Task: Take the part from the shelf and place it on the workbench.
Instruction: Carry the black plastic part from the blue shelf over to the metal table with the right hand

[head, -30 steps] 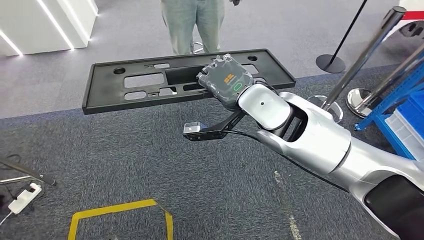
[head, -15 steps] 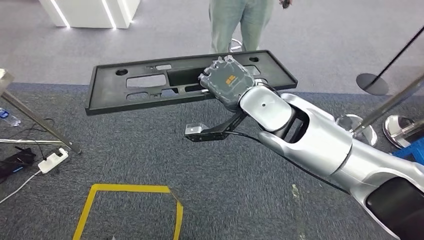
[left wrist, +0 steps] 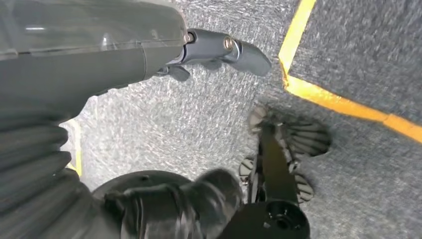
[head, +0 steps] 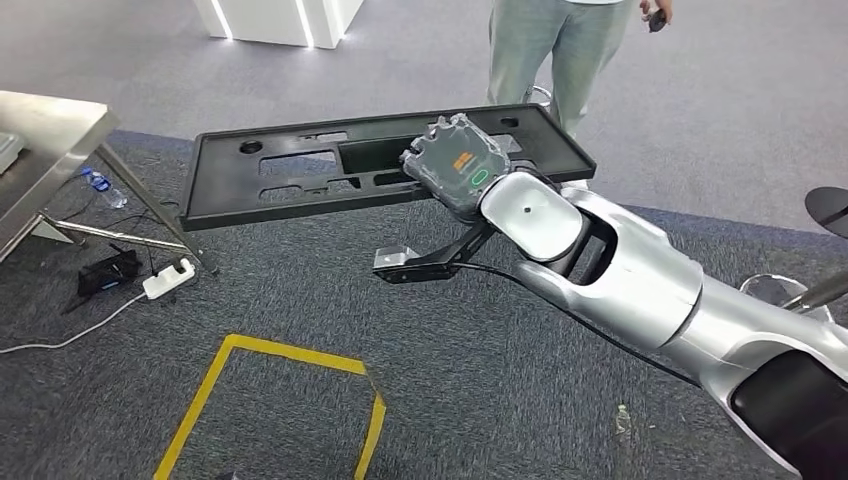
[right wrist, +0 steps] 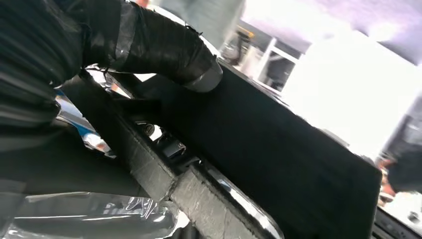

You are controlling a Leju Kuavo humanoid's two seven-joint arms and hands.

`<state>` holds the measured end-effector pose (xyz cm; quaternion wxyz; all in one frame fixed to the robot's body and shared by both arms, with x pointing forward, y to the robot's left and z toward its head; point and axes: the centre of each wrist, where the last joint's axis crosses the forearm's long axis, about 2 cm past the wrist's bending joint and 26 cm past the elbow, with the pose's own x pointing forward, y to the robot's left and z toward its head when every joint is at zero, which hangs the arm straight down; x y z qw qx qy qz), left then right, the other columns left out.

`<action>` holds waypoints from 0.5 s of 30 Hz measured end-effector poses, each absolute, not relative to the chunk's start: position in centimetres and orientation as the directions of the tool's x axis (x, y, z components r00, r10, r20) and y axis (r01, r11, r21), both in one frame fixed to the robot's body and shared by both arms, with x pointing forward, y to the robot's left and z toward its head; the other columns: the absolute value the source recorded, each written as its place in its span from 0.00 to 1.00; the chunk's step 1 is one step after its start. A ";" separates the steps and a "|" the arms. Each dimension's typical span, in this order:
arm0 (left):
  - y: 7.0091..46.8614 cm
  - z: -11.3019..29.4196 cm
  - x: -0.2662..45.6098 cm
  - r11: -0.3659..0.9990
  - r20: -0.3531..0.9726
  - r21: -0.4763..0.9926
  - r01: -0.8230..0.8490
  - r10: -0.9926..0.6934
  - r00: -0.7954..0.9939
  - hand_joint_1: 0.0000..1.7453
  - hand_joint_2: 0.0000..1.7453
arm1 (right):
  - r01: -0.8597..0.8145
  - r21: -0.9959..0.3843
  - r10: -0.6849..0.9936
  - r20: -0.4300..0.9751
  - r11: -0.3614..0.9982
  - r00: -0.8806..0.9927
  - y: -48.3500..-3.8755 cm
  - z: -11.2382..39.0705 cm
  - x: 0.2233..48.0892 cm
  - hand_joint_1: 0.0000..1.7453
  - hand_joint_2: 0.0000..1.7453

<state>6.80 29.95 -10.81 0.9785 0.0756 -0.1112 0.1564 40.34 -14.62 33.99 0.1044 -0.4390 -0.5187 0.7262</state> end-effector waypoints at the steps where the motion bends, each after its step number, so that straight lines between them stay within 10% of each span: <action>1: 29.9 -10.8 6.9 0.940 0.243 0.112 -0.323 0.289 0.926 0.00 1.00 | 0.303 -0.845 0.607 -0.529 -0.440 -0.593 -14.6 34.0 40.3 1.00 1.00; 15: 30.1 -10.8 6.9 0.939 0.245 0.114 -0.325 0.291 0.925 0.00 1.00 | 0.310 -0.843 0.603 -0.532 -0.439 -0.594 -14.5 34.3 40.4 1.00 1.00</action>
